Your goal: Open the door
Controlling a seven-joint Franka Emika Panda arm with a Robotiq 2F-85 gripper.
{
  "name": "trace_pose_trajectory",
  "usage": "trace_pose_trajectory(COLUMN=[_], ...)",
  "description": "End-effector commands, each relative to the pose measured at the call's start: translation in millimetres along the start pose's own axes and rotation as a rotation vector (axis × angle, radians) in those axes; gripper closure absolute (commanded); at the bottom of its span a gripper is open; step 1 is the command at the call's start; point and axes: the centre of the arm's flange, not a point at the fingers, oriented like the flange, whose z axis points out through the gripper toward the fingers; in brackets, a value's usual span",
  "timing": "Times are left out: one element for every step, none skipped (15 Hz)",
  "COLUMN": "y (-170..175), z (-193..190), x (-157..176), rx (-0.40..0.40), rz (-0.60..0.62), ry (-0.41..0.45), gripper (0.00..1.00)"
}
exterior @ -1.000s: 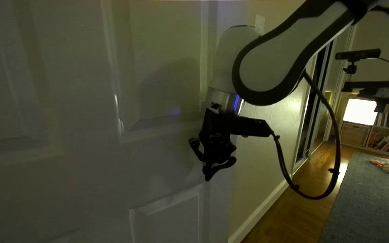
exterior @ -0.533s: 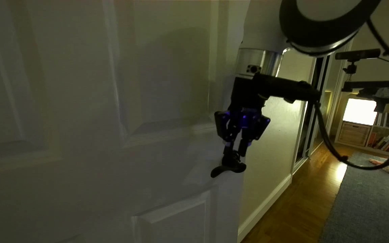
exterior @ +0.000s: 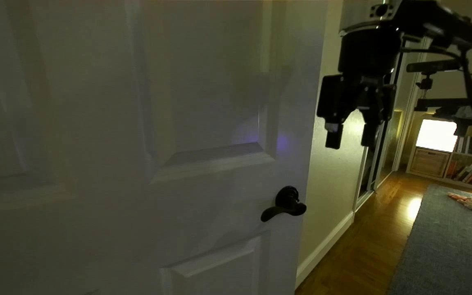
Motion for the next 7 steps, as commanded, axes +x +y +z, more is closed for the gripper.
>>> trace_pose_trajectory(y=[25,9,10,10,9,8,8], z=[-29,-17,-22,-22,-20,-17,-16], x=[-25,-7,-8,-8,-8,-8,-8], rx=[0.015,0.002,0.006,0.006,0.003,0.0,-0.001], rz=[0.013,0.008,0.009,0.009,0.008,0.007,0.006], ry=[-0.008,0.002,0.01,0.01,0.007,0.003,0.0], gripper=[0.0,0.0,0.0,0.0,0.0,0.0,0.0])
